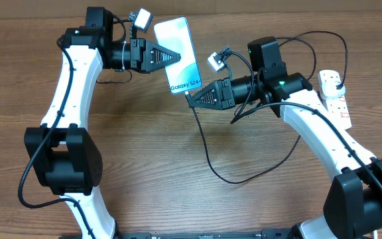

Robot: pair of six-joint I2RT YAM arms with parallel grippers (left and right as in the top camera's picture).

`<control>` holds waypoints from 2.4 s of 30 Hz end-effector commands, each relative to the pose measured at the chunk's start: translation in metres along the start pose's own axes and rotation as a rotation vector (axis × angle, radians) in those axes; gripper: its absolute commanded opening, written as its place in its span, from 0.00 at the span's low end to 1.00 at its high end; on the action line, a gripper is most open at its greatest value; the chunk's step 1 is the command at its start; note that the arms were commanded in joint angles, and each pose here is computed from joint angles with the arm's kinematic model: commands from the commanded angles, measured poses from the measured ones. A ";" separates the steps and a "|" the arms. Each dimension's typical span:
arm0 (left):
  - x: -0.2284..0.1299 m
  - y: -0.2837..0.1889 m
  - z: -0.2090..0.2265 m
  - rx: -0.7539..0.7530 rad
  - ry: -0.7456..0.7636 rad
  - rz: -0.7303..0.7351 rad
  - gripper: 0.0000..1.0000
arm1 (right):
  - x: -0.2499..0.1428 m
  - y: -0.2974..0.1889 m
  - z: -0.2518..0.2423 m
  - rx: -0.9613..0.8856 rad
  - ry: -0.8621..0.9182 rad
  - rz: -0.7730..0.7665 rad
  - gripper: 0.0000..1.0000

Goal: Plug charger to phone and switch on socket

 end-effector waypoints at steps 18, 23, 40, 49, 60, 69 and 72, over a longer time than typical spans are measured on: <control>0.001 -0.005 -0.012 -0.020 -0.058 -0.010 0.04 | 0.022 -0.005 -0.017 -0.113 0.077 -0.064 0.04; 0.002 -0.008 -0.011 -0.019 -0.060 -0.016 0.04 | 0.023 0.004 -0.016 -0.126 0.074 -0.064 0.04; 0.002 -0.008 -0.012 -0.020 -0.099 -0.015 0.04 | 0.032 0.016 -0.016 -0.161 0.051 -0.088 0.04; 0.002 -0.008 -0.012 -0.020 -0.101 -0.015 0.04 | 0.037 0.020 -0.016 -0.181 0.016 -0.103 0.04; 0.009 -0.028 -0.010 -0.014 -0.117 -0.064 0.04 | 0.039 0.015 -0.018 -0.181 0.036 -0.114 0.04; 0.016 -0.040 -0.009 -0.009 -0.108 -0.093 0.04 | 0.038 0.014 0.010 -0.010 -0.020 -0.074 0.04; 0.018 -0.040 -0.010 -0.010 -0.141 -0.092 0.04 | 0.035 0.019 0.016 0.015 0.000 -0.058 0.04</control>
Point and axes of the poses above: each gripper's point midway between its finger pads, its own y axis out along the fingers, its own z axis along the line the jaws close on, x = y × z, the point moved 1 cm from there along -y, back along the fingers, and after that the axes turned 14 degrees about -y, right-handed, at the moved point
